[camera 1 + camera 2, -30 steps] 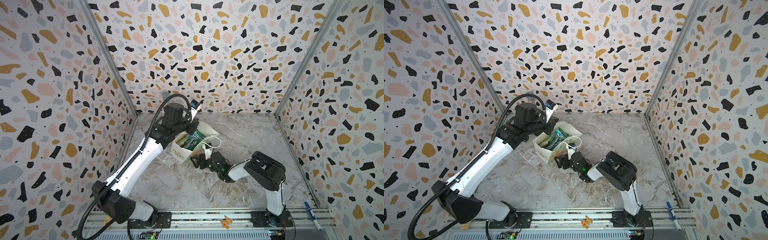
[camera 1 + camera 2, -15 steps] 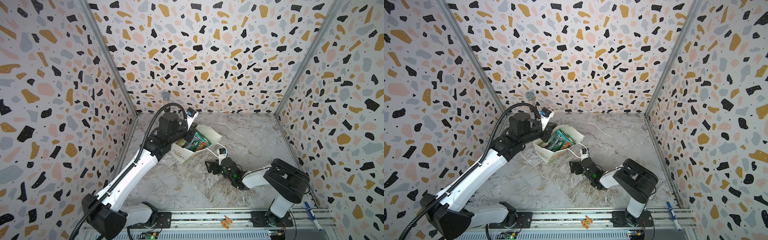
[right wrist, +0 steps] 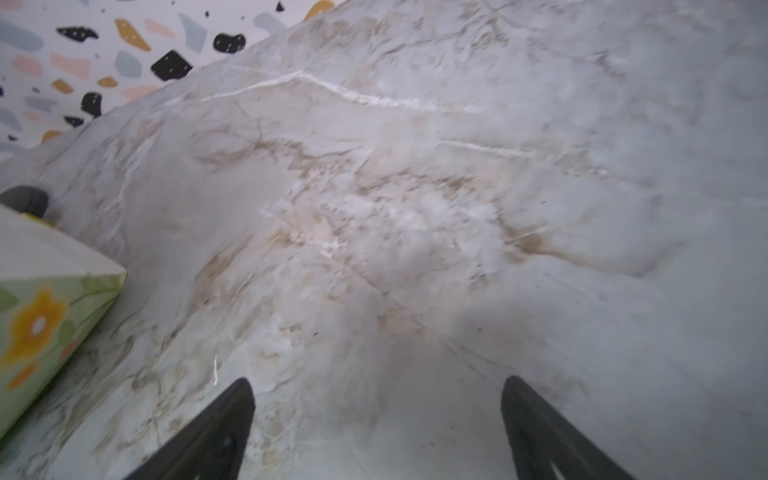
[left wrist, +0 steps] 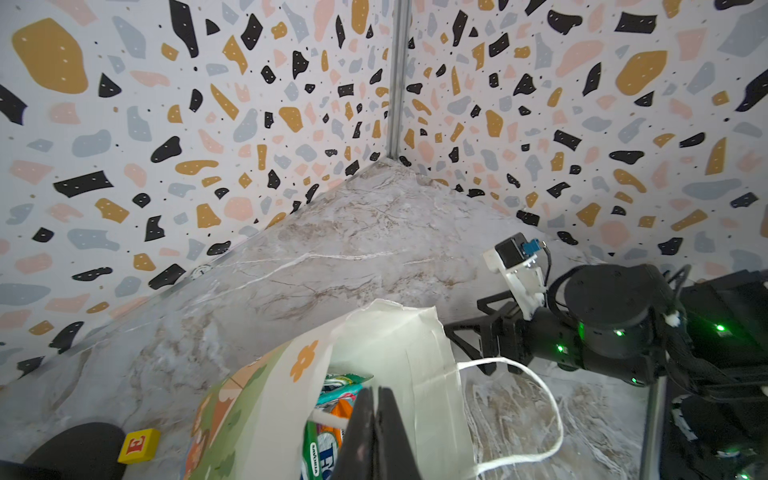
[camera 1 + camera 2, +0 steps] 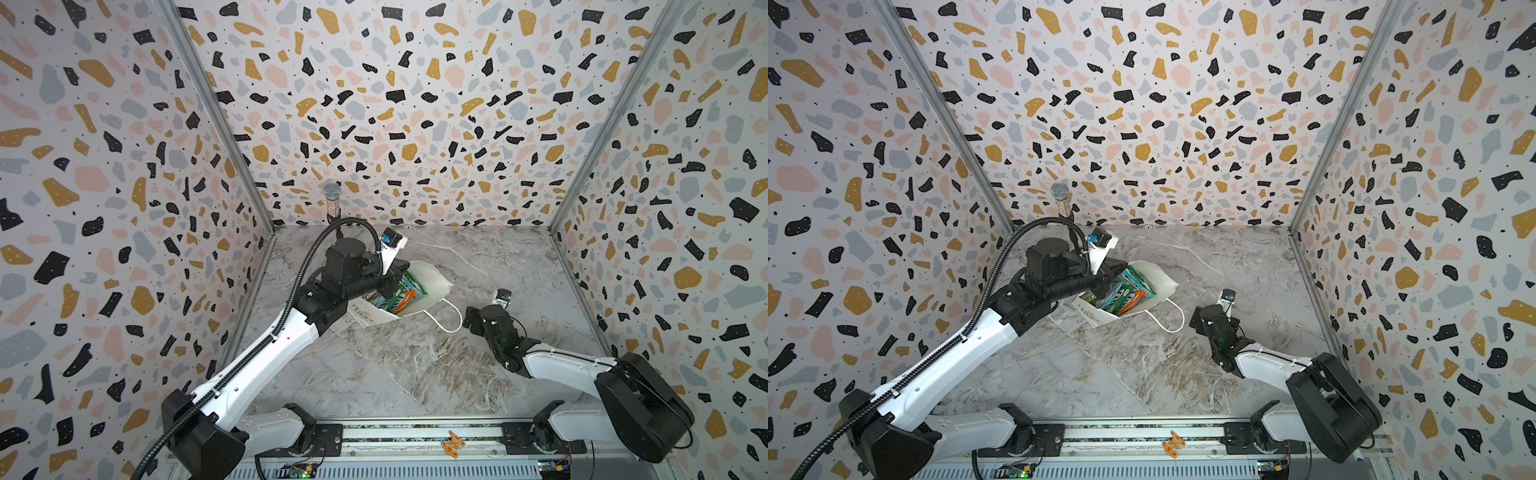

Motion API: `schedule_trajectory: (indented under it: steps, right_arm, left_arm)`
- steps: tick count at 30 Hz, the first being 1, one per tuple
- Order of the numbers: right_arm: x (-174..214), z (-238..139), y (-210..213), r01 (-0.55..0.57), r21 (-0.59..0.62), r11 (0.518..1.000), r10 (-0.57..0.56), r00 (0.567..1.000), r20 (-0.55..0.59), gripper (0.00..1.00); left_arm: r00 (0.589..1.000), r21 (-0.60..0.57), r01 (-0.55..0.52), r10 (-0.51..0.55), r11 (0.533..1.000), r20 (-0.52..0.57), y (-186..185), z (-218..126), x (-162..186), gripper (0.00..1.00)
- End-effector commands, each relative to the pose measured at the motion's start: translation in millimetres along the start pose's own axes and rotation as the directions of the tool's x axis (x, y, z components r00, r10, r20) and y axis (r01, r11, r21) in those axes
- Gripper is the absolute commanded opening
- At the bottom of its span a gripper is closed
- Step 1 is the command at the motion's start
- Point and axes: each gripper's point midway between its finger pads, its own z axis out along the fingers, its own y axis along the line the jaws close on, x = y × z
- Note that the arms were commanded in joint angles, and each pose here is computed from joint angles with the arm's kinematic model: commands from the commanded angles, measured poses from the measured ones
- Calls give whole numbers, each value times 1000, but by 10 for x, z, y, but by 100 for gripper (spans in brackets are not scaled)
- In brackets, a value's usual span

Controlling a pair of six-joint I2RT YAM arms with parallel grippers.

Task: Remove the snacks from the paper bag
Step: 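Tip the bag over with the left gripper while the right gripper pushes its base, then move the right gripper to the bag's open mouth and reach inside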

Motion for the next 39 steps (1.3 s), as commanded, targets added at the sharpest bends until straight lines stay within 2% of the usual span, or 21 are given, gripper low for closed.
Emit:
schedule_trajectory:
  steps: [1, 4, 8, 11, 14, 18, 27, 31, 33, 39]
  right_arm:
    - [-135, -133, -165, 36, 49, 998, -36, 999, 17, 95]
    - [-361, -274, -75, 58, -5, 998, -57, 996, 65, 95]
    - [-594, -528, 283, 135, -198, 971, -110, 985, 131, 95]
    - [-684, -798, 643, 227, -397, 889, -164, 969, 187, 94]
    - [-708, -1026, 893, 281, -526, 803, -196, 958, 211, 94]
    - [-699, -1282, 1151, 324, -636, 701, -230, 946, 228, 92]
    - [-402, -1646, 1678, 462, -728, 506, -393, 875, 283, 88]
    - [-167, -1731, 1852, 509, -747, 427, -462, 833, 304, 85]
    - [-73, -1702, 1896, 526, -742, 416, -494, 816, 302, 85]
    - [90, -1478, 1956, 574, -694, 435, -588, 764, 264, 81]
  left_arm:
    - [994, 46, -5, 0, 999, 110, -169, -109, -248, 0]
    - [994, 58, 3, -9, 998, 105, -215, -103, -189, 0]
    - [997, 99, 12, -20, 995, 78, -321, -79, -85, 0]
    - [998, 112, 15, -22, 994, 64, -389, -84, -23, 0]
    - [997, 118, 37, -45, 992, 66, -436, -110, -18, 0]
    - [993, 118, 86, -95, 989, 70, -460, -127, -37, 0]
    - [969, 18, 213, -214, 977, 124, -265, -157, -165, 0]
    - [963, 35, 236, -239, 971, 122, -281, -125, -184, 0]
    - [963, 58, 238, -244, 969, 118, -320, -118, -195, 0]
    - [960, 87, 252, -260, 964, 108, -372, -124, -205, 0]
